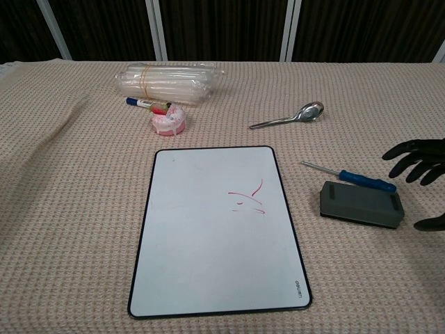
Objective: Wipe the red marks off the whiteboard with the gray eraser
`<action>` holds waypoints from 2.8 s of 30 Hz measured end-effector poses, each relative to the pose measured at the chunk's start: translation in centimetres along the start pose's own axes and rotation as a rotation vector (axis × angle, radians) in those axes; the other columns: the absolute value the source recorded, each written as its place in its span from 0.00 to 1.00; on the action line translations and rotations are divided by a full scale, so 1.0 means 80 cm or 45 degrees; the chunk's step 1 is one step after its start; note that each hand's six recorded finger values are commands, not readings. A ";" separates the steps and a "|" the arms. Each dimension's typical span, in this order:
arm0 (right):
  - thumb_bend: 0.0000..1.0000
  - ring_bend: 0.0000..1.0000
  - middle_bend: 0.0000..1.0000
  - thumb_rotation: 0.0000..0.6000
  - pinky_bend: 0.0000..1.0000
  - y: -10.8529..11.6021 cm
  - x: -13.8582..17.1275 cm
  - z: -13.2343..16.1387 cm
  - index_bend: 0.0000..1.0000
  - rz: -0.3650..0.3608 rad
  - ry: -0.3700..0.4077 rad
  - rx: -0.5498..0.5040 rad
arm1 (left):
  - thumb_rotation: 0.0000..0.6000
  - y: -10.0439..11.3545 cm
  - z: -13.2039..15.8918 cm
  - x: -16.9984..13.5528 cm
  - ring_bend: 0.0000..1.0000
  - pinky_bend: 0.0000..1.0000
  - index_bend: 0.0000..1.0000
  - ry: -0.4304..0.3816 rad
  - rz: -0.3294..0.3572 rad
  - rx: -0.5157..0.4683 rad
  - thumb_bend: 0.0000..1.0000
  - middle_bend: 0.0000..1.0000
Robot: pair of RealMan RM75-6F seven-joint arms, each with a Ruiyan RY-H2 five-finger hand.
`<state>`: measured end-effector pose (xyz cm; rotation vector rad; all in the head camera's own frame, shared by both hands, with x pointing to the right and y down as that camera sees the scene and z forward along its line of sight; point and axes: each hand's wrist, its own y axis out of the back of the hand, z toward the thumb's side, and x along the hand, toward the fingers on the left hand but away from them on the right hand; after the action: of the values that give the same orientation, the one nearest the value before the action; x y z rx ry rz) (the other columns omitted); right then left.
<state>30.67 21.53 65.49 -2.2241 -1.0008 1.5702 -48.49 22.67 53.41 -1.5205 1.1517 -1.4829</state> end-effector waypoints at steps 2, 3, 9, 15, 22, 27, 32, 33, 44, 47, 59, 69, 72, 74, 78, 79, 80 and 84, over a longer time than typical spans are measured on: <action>0.22 0.29 0.30 1.00 0.27 -0.005 -0.005 0.004 0.26 -0.006 0.003 0.001 | 1.00 0.000 0.000 0.000 0.00 0.00 0.16 0.001 0.000 0.000 0.48 0.01; 0.23 0.30 0.31 1.00 0.27 -0.007 -0.008 0.005 0.27 -0.008 0.006 0.002 | 1.00 0.000 0.000 0.000 0.00 0.00 0.16 0.002 0.000 0.000 0.48 0.01; 0.24 0.32 0.33 1.00 0.28 -0.016 -0.020 0.015 0.30 -0.018 0.022 0.028 | 1.00 -0.001 0.000 0.000 0.00 0.00 0.16 0.005 -0.003 0.003 0.48 0.01; 0.25 0.34 0.35 1.00 0.31 -0.025 -0.032 0.027 0.33 -0.024 0.042 0.060 | 1.00 0.000 -0.001 0.000 0.00 0.00 0.16 0.012 -0.001 0.002 0.48 0.01; 0.28 0.37 0.37 1.00 0.33 -0.036 -0.043 0.038 0.36 -0.025 0.049 0.105 | 1.00 0.000 -0.002 0.001 0.00 0.00 0.16 0.019 -0.003 0.003 0.48 0.01; 0.30 0.38 0.38 1.00 0.33 -0.042 -0.048 0.044 0.37 -0.027 0.048 0.127 | 1.00 0.000 -0.003 0.001 0.00 0.00 0.16 0.022 -0.004 0.001 0.48 0.01; 0.31 0.39 0.39 1.00 0.34 -0.047 -0.053 0.047 0.38 -0.030 0.035 0.130 | 1.00 0.000 -0.003 0.002 0.00 0.00 0.16 0.023 -0.004 0.000 0.48 0.01; 0.31 0.39 0.39 1.00 0.34 -0.047 -0.054 0.048 0.38 -0.031 0.032 0.130 | 1.00 0.000 -0.003 0.002 0.00 0.00 0.16 0.023 -0.004 0.000 0.48 0.01; 0.41 0.50 0.50 1.00 0.42 -0.053 -0.061 0.054 0.47 -0.016 0.028 0.148 | 1.00 0.000 -0.003 0.002 0.00 0.00 0.16 0.024 -0.003 -0.003 0.48 0.01; 0.41 0.50 0.51 1.00 0.42 -0.054 -0.061 0.056 0.49 -0.008 0.034 0.146 | 1.00 0.000 -0.003 0.002 0.00 0.00 0.16 0.026 -0.006 -0.002 0.48 0.01; 0.41 0.50 0.51 1.00 0.42 -0.032 -0.069 0.090 0.49 -0.052 0.153 0.140 | 1.00 -0.001 -0.003 0.001 0.00 0.00 0.16 0.025 -0.011 -0.005 0.48 0.01; 0.41 0.50 0.50 1.00 0.42 -0.033 -0.099 0.142 0.49 -0.056 0.310 0.168 | 1.00 -0.002 -0.002 0.000 0.00 0.00 0.16 0.025 -0.013 -0.007 0.48 0.01; 0.41 0.50 0.50 1.00 0.42 -0.043 -0.110 0.158 0.49 -0.054 0.343 0.193 | 1.00 -0.002 -0.002 0.000 0.00 0.00 0.16 0.022 -0.016 -0.007 0.48 0.01; 0.41 0.50 0.50 1.00 0.42 -0.051 -0.117 0.170 0.49 -0.050 0.362 0.209 | 1.00 -0.002 -0.002 0.000 0.00 0.00 0.16 0.022 -0.015 -0.010 0.48 0.01; 0.41 0.50 0.50 1.00 0.42 -0.063 -0.133 0.190 0.49 -0.044 0.384 0.237 | 1.00 0.000 -0.002 0.000 0.00 0.00 0.16 0.024 -0.011 -0.019 0.48 0.01; 0.41 0.50 0.50 1.00 0.42 -0.067 -0.137 0.196 0.49 -0.041 0.390 0.244 | 1.00 0.000 -0.002 0.001 0.00 0.00 0.16 0.025 -0.011 -0.021 0.48 0.01; 0.41 0.50 0.50 1.00 0.42 -0.069 -0.139 0.200 0.49 -0.038 0.393 0.249 | 1.00 0.000 -0.002 0.001 0.00 0.00 0.16 0.025 -0.012 -0.021 0.48 0.01; 0.41 0.50 0.50 1.00 0.42 -0.082 -0.146 0.212 0.49 -0.019 0.404 0.276 | 1.00 -0.001 -0.002 0.001 0.00 0.00 0.16 0.025 -0.019 -0.023 0.48 0.01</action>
<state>10.64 15.62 71.05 -2.2139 -0.7181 1.2027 -48.63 22.66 53.55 -1.5329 1.1706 -1.5037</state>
